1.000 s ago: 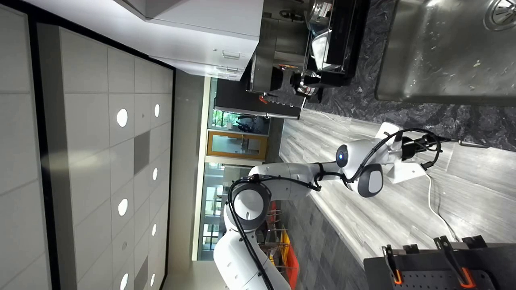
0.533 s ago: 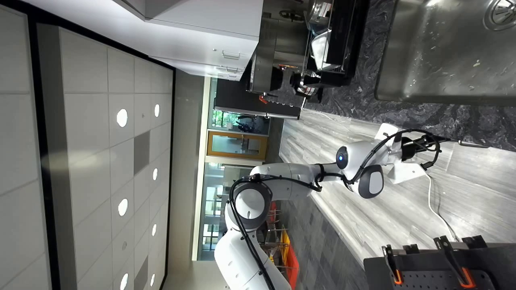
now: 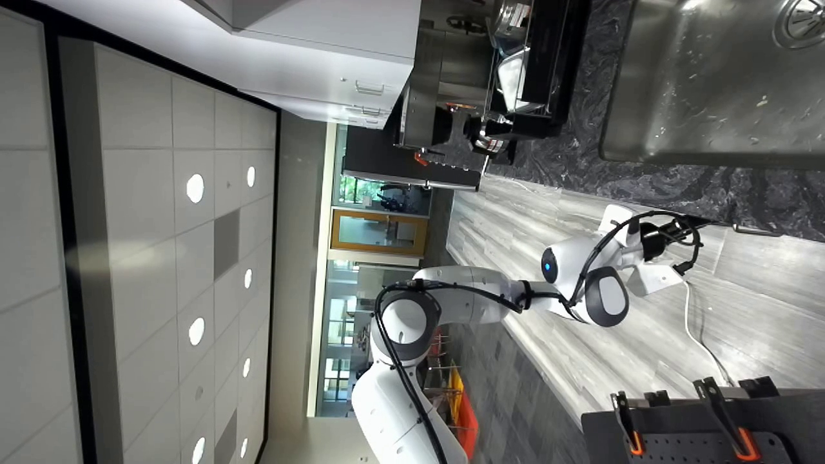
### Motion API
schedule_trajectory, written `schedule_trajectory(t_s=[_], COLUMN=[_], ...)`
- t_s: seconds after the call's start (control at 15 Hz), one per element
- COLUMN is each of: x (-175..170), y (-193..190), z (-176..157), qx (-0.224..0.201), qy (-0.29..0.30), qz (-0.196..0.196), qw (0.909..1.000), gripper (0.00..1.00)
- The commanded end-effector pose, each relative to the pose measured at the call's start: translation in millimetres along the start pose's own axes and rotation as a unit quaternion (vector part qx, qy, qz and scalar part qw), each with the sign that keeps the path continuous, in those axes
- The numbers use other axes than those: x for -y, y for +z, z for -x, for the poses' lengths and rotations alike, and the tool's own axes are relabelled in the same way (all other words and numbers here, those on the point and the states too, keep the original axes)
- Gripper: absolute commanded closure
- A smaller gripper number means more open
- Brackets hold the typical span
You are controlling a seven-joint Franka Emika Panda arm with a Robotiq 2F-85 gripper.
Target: Open the left bottom cabinet door
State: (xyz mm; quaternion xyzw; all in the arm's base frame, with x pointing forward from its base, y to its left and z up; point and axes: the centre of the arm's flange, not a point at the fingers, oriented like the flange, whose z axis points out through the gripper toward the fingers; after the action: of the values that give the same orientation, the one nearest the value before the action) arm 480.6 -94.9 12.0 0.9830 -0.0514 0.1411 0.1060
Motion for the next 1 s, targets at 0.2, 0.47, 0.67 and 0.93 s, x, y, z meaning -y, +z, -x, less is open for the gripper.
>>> schedule_trajectory(t_s=[0.2, 0.47, 0.67, 0.93], x=[5, 7, 12, 27], y=[4, -1, -5, -6], z=[3, 2, -1, -3], qx=[-0.037, -0.037, -0.038, -0.039], qy=[-0.022, -0.051, -0.076, -0.115], qz=[0.016, 0.030, 0.044, 0.055], qw=[0.9989, 0.9976, 0.9954, 0.9911], gripper=[0.48, 0.79, 0.99, 0.96])
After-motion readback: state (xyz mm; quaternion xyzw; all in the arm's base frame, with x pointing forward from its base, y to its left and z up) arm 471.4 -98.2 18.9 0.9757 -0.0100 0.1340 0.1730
